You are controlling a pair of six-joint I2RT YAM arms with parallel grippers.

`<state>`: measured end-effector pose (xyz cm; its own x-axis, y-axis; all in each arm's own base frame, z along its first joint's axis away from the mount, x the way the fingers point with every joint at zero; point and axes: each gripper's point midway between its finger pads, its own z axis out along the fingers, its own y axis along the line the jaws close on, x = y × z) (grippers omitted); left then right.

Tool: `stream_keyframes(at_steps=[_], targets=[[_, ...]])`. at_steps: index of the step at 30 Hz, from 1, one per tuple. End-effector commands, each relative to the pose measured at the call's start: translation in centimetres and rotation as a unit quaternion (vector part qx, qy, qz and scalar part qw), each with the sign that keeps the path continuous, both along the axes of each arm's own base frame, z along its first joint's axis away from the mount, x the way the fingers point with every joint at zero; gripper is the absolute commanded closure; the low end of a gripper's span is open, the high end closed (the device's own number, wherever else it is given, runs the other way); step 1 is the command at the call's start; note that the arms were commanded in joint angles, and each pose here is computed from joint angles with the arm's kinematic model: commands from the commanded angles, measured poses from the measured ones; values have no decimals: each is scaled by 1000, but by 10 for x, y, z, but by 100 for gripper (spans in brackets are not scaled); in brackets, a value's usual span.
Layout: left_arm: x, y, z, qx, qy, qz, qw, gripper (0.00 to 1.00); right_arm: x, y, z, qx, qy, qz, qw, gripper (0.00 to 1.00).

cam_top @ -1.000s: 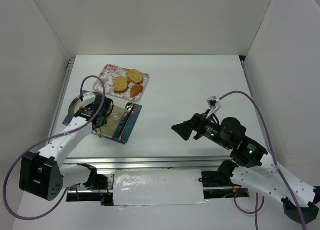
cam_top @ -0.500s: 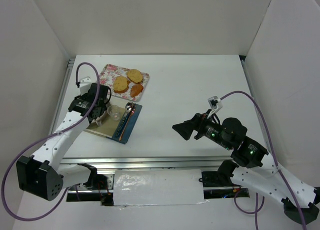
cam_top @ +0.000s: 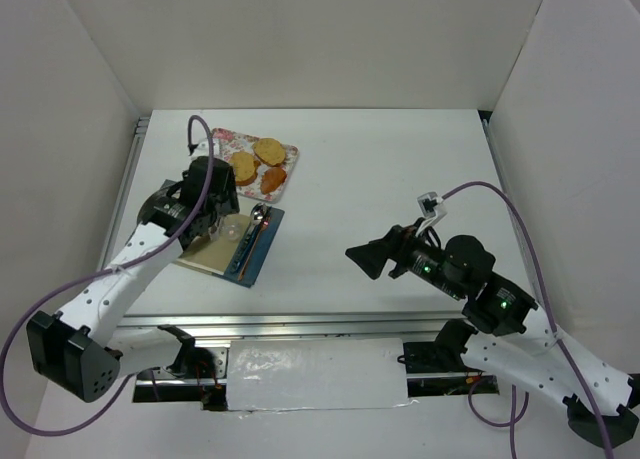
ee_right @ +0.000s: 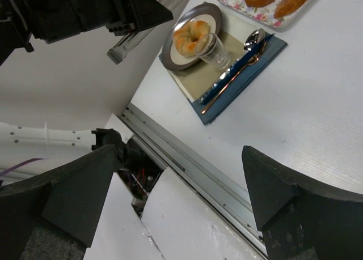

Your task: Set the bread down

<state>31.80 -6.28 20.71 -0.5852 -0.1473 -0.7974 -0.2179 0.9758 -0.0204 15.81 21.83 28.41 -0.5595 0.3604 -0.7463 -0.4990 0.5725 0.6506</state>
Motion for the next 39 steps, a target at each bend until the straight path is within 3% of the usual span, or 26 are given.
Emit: stream_keyframes(at_steps=[1, 7, 12, 25, 39], targets=[[21, -51, 45, -17, -77, -112, 991, 37, -2, -5, 16, 18, -23, -5, 1000, 0], [22, -126, 10, -51, -97, -239, 965, 38, 2, -16, 21, 19, -31, -35, 999, 0], [28, -156, -26, -56, -96, -288, 951, 38, 8, -27, 21, 14, -34, -67, 997, 0], [24, -189, -91, -76, -89, -338, 934, 39, 9, -29, 21, 15, -37, -73, 997, 0], [44, -216, -167, -40, -36, -330, 942, 39, 14, -25, 16, 3, -29, -72, 997, 0]])
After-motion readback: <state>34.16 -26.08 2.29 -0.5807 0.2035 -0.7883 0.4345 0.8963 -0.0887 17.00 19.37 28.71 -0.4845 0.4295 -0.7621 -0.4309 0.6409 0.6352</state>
